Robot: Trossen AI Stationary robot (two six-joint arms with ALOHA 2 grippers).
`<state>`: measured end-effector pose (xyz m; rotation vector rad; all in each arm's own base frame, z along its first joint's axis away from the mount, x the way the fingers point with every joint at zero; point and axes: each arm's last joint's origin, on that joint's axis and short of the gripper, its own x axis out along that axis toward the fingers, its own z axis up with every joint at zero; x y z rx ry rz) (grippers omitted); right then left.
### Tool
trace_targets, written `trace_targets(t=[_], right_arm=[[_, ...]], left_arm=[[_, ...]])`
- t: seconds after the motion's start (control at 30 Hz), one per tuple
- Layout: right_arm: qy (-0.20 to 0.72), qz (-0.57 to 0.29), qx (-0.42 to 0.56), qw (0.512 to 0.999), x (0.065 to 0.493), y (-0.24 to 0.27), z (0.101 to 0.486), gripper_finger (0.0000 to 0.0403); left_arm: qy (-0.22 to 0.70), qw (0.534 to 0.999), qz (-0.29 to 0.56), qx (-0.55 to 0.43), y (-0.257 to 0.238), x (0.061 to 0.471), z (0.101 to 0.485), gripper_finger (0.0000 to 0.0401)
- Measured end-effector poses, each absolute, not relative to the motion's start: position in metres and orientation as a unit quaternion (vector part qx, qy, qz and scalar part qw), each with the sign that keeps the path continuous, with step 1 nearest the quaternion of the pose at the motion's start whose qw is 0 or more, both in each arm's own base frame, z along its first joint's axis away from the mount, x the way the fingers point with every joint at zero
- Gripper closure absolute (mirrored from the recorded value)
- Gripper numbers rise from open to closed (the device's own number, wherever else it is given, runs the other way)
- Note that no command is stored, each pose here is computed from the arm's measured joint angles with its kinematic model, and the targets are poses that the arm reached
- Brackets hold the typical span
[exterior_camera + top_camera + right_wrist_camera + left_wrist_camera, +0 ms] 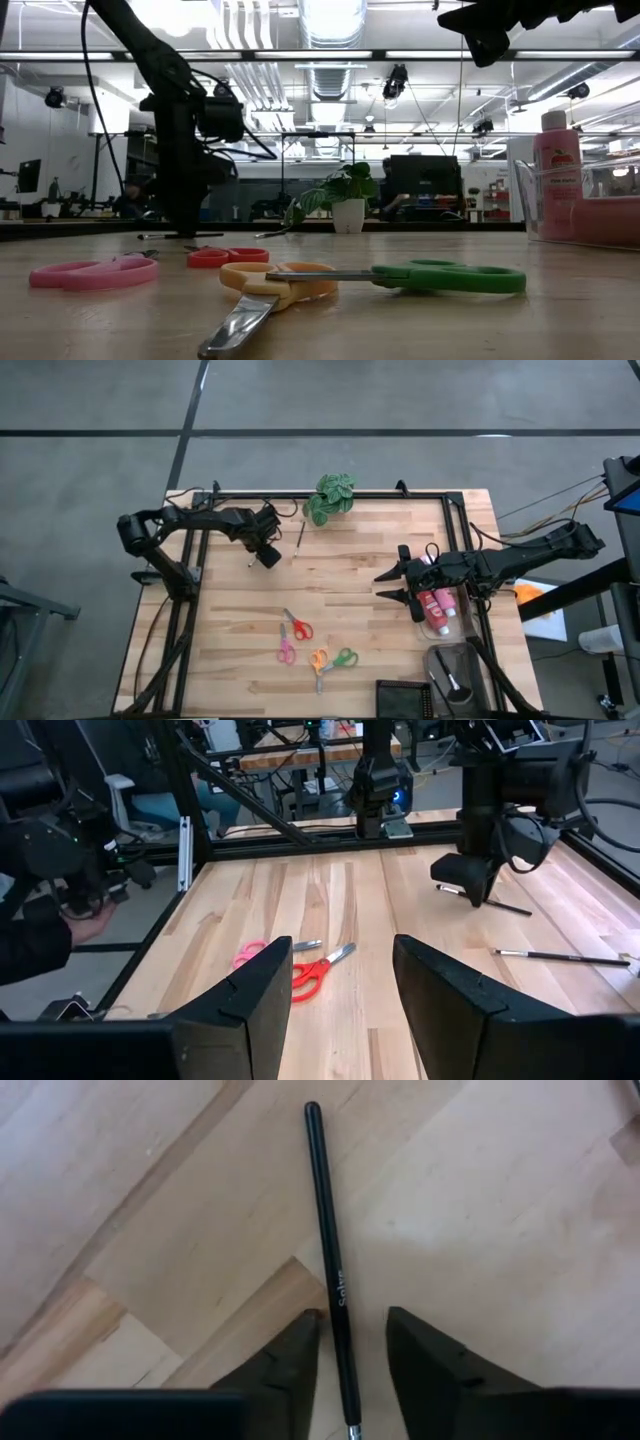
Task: Pick & Place Paint Supplies
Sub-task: Put the black paint brush into the gray bin
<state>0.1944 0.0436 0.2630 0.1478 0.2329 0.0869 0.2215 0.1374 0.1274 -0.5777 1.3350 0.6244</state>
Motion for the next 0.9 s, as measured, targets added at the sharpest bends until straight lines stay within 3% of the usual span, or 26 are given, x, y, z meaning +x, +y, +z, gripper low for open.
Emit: trace_targets(t=[0.3,0.9], right_arm=[[0.116,0.043,0.074,0.990,0.194,0.044,0.263,0.0232],[0.116,0.043,0.074,0.990,0.194,0.044,0.263,0.0232]], left_arm=[[0.594,0.708,0.280,-0.259,0.138,0.223,0.127,0.0393],[0.566,0.728,0.281,-0.265,0.135,0.220,0.143,0.0399]])
